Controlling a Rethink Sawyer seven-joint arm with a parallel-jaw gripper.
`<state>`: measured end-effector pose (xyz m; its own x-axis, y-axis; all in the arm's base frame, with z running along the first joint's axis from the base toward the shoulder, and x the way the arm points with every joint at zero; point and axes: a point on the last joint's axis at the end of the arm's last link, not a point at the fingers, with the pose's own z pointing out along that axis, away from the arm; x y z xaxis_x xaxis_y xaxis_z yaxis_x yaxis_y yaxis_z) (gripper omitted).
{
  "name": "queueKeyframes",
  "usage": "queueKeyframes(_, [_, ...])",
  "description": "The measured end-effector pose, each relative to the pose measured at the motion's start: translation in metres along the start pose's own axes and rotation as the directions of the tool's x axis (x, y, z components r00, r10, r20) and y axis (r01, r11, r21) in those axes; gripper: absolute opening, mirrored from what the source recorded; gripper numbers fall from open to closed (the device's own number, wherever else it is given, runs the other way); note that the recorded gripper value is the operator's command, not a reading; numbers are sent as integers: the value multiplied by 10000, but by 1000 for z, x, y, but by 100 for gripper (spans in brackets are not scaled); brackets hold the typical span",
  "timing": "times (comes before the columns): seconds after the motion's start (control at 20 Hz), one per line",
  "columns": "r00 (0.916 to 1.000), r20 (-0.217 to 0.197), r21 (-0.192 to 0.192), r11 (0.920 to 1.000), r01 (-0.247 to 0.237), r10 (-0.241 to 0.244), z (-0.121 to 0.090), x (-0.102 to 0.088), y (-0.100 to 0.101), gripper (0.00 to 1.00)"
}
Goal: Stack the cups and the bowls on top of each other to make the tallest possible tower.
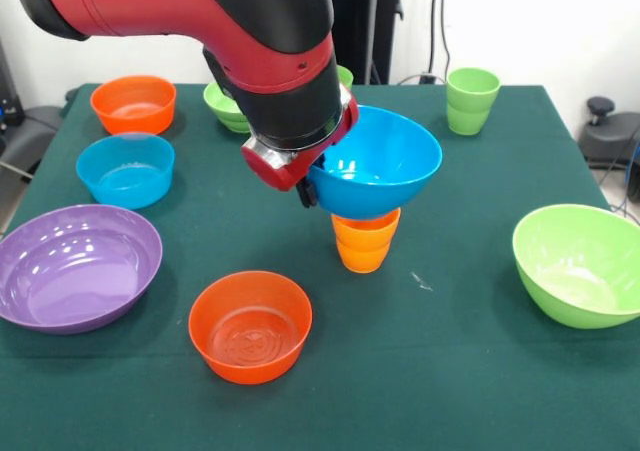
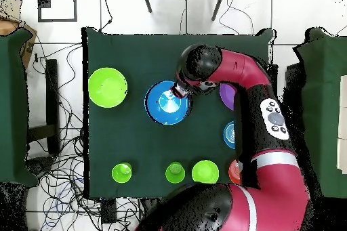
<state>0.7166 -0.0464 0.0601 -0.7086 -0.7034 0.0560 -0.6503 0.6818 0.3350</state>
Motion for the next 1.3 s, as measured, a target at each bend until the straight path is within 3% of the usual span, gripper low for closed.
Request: queueKeyframes(1.3, [9999, -156, 14, 10000, -60, 61, 12, 6, 2, 0])
